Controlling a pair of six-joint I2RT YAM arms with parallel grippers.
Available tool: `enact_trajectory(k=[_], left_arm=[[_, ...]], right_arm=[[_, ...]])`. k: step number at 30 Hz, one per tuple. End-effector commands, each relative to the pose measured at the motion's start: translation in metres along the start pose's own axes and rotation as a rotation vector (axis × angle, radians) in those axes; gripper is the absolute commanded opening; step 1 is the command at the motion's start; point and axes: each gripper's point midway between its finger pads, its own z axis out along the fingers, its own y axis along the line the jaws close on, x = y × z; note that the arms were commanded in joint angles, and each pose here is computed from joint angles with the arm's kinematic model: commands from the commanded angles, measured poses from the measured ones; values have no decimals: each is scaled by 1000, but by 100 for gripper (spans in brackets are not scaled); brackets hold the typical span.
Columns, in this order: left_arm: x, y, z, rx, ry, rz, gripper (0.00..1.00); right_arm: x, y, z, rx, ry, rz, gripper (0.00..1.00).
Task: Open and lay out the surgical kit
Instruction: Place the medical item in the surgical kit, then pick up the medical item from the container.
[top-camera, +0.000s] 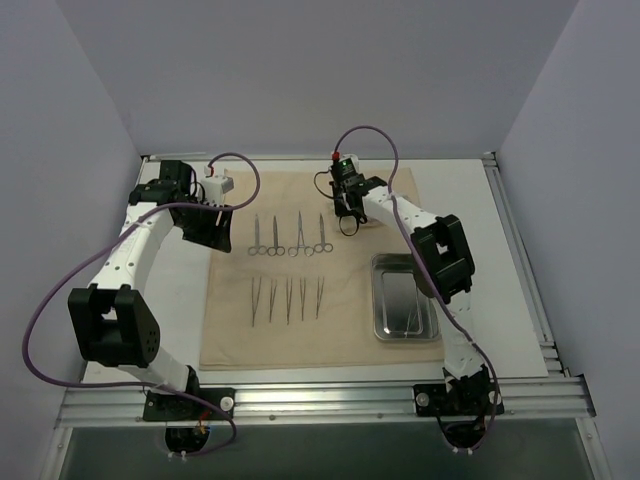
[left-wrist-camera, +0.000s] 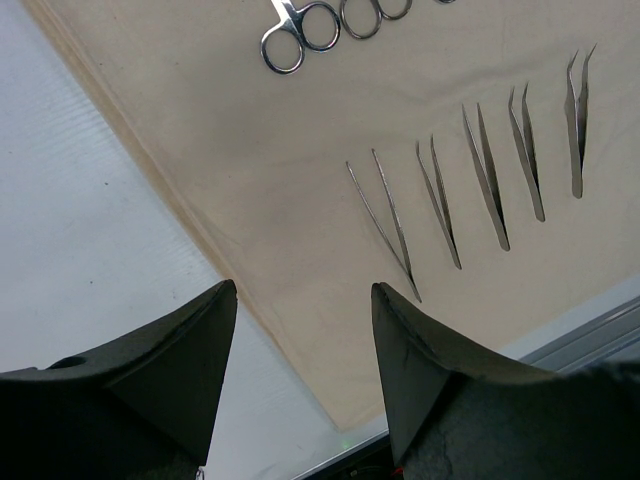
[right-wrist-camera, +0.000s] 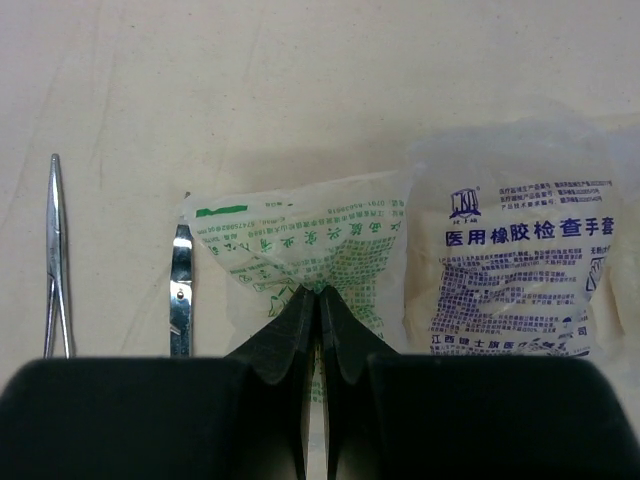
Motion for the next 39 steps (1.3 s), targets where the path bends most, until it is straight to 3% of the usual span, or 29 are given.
enact_trajectory(k=[1, 10, 17, 23, 28, 30, 32, 35, 37, 39], left_arm=[[-7, -1, -7, -6, -34, 18, 65], [-7, 0, -7, -6, -31, 15, 65], [-7, -1, -6, -5, -30, 16, 65], [-6, 0, -6, -6, -29, 16, 65], [-7, -1, -8, -6, -36, 20, 65], [-6, -1, -8, -6, -35, 19, 65], [-7, -2, -9, -4, -37, 22, 65], [-7, -2, -9, -3, -38, 23, 65], [-7, -2, -10, -2, -38, 24, 65], [-7, -2, -9, -1, -36, 23, 65]], right_arm=[[-33, -1, -4, -15, -81, 63, 0], [-11, -7, 29, -1, -43, 138, 1], [-5, -2, 29, -30, -29, 155, 16], [-26, 0, 7, -44, -76, 185, 26], [-59, 4, -35, -68, -151, 199, 38], [-76, 5, -66, -76, -199, 199, 46], [-91, 1, -99, -75, -247, 210, 48], [-82, -19, -136, -3, -237, 245, 49], [-53, -42, -149, 101, -173, 271, 47], [-3, -65, -162, 192, -66, 309, 39]])
